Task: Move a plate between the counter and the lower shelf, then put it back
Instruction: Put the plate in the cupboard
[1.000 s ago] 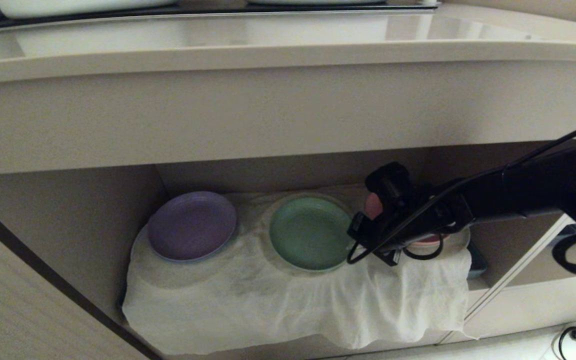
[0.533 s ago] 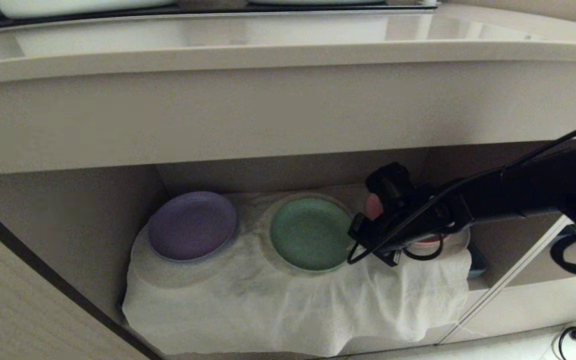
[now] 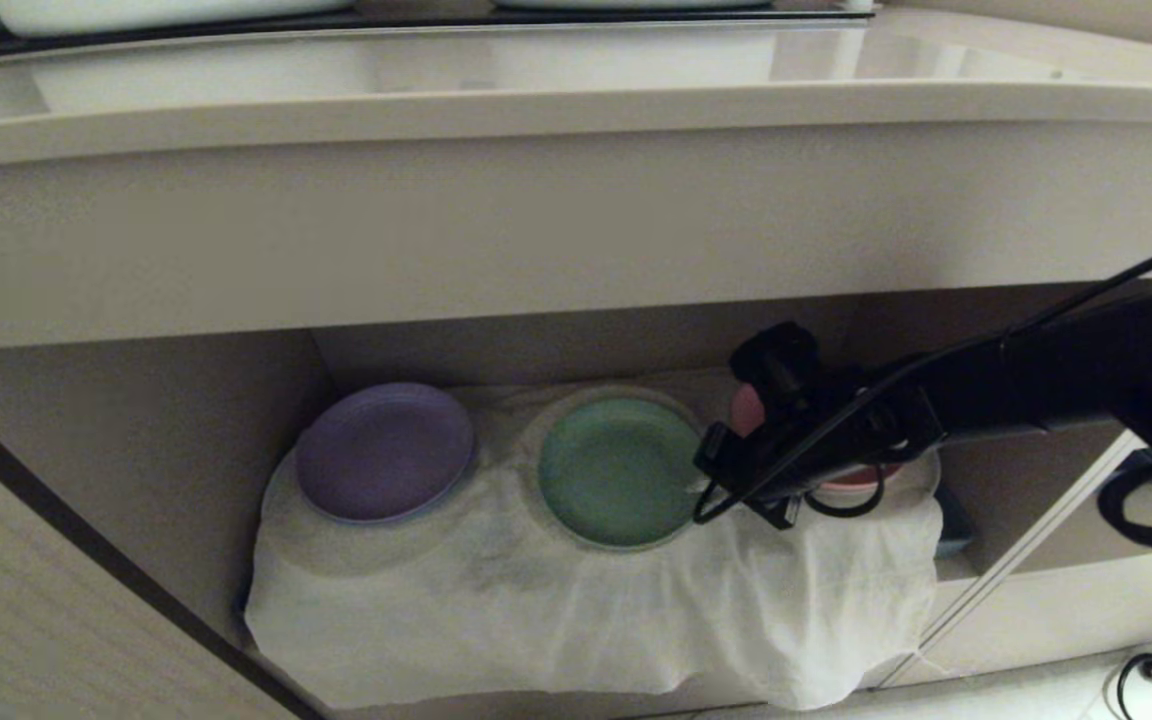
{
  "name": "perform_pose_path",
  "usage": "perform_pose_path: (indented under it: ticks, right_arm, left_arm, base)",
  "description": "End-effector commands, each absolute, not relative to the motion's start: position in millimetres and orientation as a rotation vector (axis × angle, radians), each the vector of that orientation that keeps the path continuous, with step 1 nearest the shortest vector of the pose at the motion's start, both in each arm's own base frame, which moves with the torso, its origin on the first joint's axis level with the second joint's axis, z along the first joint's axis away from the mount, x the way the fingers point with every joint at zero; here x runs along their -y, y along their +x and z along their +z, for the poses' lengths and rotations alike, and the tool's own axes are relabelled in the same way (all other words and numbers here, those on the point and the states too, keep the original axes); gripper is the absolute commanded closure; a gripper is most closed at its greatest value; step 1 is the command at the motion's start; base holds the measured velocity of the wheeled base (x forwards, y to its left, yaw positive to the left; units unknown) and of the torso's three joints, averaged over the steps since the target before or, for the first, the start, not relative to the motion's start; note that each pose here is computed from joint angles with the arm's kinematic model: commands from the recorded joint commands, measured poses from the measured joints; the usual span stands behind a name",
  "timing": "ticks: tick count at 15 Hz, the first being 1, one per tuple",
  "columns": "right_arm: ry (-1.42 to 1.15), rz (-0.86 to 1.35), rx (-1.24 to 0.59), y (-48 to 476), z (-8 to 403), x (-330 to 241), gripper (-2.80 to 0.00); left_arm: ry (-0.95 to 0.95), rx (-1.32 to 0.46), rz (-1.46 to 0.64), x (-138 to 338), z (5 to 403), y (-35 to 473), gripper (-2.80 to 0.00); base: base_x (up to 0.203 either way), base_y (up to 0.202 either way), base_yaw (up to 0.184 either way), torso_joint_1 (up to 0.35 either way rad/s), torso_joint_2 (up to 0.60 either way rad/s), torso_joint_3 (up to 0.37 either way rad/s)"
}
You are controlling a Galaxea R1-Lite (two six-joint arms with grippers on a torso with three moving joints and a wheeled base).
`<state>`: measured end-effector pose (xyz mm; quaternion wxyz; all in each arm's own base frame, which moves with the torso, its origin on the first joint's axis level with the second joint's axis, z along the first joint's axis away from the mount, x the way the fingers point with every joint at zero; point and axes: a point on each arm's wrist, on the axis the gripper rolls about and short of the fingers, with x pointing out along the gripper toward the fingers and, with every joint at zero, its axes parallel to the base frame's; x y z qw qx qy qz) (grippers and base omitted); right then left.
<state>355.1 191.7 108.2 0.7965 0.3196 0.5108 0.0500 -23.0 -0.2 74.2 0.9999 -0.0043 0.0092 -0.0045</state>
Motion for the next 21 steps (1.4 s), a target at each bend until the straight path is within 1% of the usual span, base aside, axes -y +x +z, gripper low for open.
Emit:
perform_pose_path:
  ticks: [1,11,14,21]
  right_arm:
    - [0.688,0.100,-1.103,355.1,106.3,-192.0,-2.80]
    - [0.664,0.070,-1.121,347.1,112.5,-188.5,-2.80]
    - [0.669,0.076,-1.111,342.5,122.0,-185.3,-2.80]
    - [0.571,0.086,-1.164,319.5,130.8,-173.8,-2.80]
  left_arm:
    - [-0.008,-0.018,-0.009,0.2,74.1,-23.1,0.00]
    - [-0.008,-0.018,-0.009,0.2,74.1,-23.1,0.00]
    - [-0.009,-0.018,-0.009,0.2,74.1,-23.1,0.00]
    - [-0.008,-0.018,-0.009,0.2,74.1,-23.1,0.00]
  base:
    - [0.000,0.000,0.000,0.000,0.00,0.000]
    - [0.000,0.000,0.000,0.000,0.00,0.000]
    - [0.000,0.000,0.000,0.000,0.00,0.000]
    - [0.000,0.000,0.000,0.000,0.00,0.000]
